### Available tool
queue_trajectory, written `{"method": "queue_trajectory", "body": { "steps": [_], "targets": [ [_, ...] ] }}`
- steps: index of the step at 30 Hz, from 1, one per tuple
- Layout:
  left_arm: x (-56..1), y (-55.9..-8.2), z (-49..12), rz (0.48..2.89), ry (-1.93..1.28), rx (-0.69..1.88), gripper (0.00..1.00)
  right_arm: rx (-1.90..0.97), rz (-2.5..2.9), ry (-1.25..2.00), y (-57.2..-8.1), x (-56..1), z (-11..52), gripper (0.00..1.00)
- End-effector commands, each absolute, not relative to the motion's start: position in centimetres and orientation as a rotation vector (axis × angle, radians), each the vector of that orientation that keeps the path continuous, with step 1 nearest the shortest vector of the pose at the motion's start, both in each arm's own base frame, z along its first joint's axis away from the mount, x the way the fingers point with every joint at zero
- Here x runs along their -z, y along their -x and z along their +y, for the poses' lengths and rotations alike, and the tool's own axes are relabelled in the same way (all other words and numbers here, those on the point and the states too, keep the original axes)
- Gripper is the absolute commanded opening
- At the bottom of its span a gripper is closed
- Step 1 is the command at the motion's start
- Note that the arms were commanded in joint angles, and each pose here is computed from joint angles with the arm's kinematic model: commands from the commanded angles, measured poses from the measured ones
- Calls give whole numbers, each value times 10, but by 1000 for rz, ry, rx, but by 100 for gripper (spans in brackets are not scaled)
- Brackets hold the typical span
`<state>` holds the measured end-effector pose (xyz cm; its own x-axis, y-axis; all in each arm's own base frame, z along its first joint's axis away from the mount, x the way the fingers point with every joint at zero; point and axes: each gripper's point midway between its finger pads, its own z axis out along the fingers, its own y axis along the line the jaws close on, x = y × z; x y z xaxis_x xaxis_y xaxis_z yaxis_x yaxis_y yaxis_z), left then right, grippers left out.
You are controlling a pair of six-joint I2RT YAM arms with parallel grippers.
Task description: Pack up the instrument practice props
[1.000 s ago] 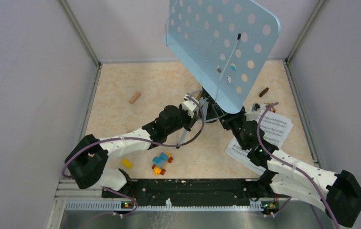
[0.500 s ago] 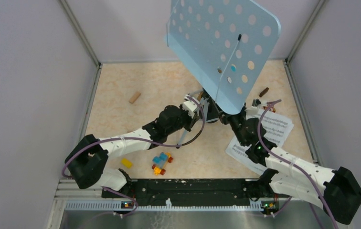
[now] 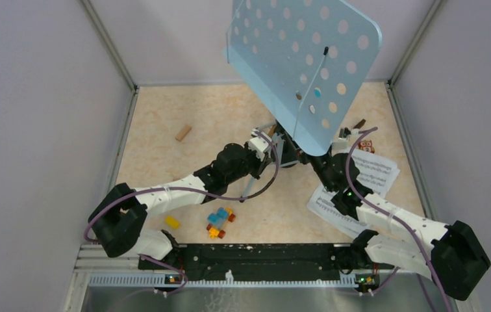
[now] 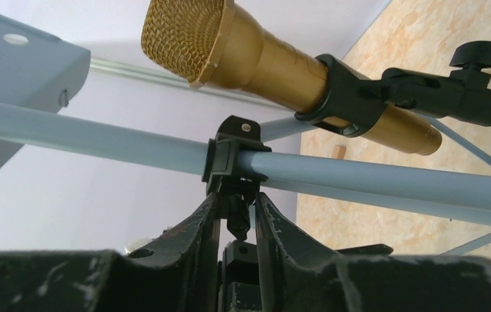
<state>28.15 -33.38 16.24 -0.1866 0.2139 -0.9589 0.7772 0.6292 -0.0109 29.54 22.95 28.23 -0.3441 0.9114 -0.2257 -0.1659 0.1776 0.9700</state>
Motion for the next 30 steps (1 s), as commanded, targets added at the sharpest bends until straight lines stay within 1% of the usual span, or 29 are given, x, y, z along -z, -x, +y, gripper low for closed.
{"method": "queue_trajectory", "body": {
  "steps": [1,3,5,8,9,10,13,17,20,22,25,30],
  "targets": [
    [-160,-265,-353,1680,-954,667,0,-1452,1422,-691,-290,-307,237,28],
    [-161,-265,-353,1678,-954,667,0,-1457,1414,-682,-288,-310,237,28],
    [-160,-265,-353,1679,-956,668,0,-1452,1420,-681,-288,-309,237,24],
    [-160,-264,-354,1680,-961,673,0,-1441,1430,-683,-290,-306,237,13],
    [-160,-264,-355,1679,-963,676,0,-1434,1433,-678,-290,-305,238,3],
    [-161,-263,-355,1678,-964,678,0,-1424,1436,-668,-291,-304,238,0],
    [-160,-263,-355,1678,-966,674,0,-1334,1440,-526,-292,-309,241,0],
    [-160,-263,-355,1679,-967,671,0,-1073,1452,-147,-298,-306,252,0],
    [-157,-263,-356,1682,-976,675,0,-934,1425,340,-284,-294,281,0],
    [-155,-262,-357,1686,-987,681,0,-848,1442,626,-277,-272,297,0],
    [-156,-263,-356,1686,-986,675,0,-720,1369,972,-265,-243,307,0],
    [-154,-265,-354,1690,-981,654,0,-280,970,1529,-243,-195,306,0]
  ]
}}
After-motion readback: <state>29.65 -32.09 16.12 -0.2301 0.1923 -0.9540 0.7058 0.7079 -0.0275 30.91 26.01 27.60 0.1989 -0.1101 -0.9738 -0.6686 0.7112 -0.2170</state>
